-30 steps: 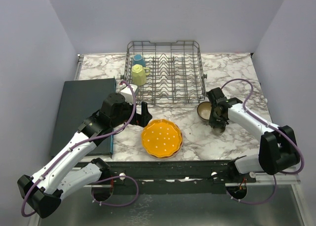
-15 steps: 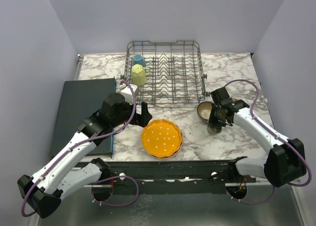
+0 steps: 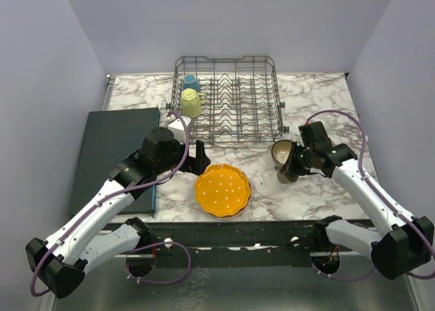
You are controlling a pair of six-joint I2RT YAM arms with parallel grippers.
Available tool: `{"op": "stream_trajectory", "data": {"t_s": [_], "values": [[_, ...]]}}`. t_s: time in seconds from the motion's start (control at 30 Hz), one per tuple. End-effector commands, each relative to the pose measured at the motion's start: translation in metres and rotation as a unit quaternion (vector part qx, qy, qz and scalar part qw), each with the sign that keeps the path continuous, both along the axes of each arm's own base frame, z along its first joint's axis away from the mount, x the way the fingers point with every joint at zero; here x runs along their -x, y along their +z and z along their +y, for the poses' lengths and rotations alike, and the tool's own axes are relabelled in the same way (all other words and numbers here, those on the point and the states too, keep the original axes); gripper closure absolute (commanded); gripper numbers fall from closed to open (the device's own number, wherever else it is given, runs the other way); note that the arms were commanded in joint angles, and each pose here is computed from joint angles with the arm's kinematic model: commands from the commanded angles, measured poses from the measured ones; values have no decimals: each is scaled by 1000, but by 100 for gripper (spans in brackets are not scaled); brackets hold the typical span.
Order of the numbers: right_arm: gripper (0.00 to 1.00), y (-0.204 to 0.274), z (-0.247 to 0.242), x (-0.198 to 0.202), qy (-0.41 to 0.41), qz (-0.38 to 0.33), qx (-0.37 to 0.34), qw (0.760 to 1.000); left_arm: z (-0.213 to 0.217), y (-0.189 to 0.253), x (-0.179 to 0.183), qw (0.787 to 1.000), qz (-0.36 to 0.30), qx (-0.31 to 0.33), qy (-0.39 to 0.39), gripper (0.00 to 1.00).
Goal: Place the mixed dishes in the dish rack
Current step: Pick up the cup at the center of the board.
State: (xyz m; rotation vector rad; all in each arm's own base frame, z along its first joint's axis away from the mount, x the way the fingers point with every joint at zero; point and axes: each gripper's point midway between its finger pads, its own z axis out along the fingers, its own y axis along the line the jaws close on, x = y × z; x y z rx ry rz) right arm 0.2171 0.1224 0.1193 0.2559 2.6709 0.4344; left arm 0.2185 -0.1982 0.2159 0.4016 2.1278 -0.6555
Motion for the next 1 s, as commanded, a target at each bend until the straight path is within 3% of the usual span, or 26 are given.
{"op": "stream_trajectory", "data": {"t_s": [0.0, 0.43, 0.7, 0.97], "values": [[100, 35, 22, 1, 49, -42, -66, 996, -8, -3, 5, 1000, 9, 11, -19, 1], [99, 90, 55, 9, 136, -132, -170, 967, -28, 9, 9, 997, 29, 58, -47, 1], [100, 129, 71, 20, 174, -190, -238, 937, -54, 30, 19, 985, 70, 136, -74, 1], [100, 167, 93, 33, 218, -215, -336, 891, -80, 58, 35, 958, 102, 236, -130, 1]]}}
